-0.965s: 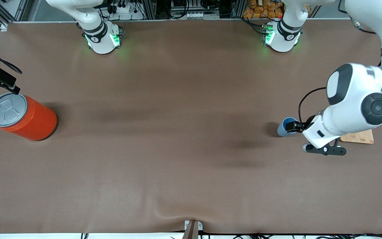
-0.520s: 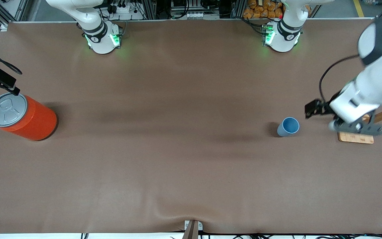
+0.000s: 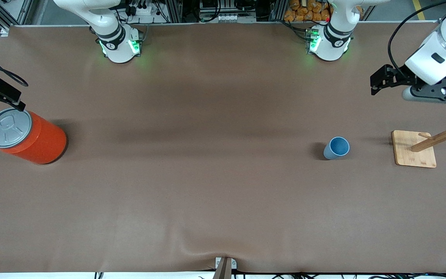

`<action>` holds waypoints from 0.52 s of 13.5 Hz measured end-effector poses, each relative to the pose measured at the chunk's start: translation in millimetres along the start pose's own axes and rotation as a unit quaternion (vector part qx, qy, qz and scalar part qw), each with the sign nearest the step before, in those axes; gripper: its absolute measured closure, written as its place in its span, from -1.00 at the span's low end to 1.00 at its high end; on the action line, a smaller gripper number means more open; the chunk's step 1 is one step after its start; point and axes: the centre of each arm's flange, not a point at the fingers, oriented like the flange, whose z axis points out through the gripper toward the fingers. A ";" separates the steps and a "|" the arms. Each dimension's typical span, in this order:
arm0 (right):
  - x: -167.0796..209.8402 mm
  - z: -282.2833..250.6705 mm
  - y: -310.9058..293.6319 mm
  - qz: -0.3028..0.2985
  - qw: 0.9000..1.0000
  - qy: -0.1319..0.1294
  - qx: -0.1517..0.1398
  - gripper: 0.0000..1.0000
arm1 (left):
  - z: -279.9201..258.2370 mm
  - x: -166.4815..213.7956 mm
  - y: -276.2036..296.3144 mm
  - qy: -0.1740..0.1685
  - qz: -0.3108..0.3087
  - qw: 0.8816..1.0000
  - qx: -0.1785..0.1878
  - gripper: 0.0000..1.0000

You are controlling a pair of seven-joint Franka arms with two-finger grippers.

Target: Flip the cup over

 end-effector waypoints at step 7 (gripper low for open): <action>-0.5 0.5 1.0 0.001 1.000 -0.002 0.000 -1.00 | 12.4 6.0 -49.1 0.035 -0.049 0.998 -0.029 -1.00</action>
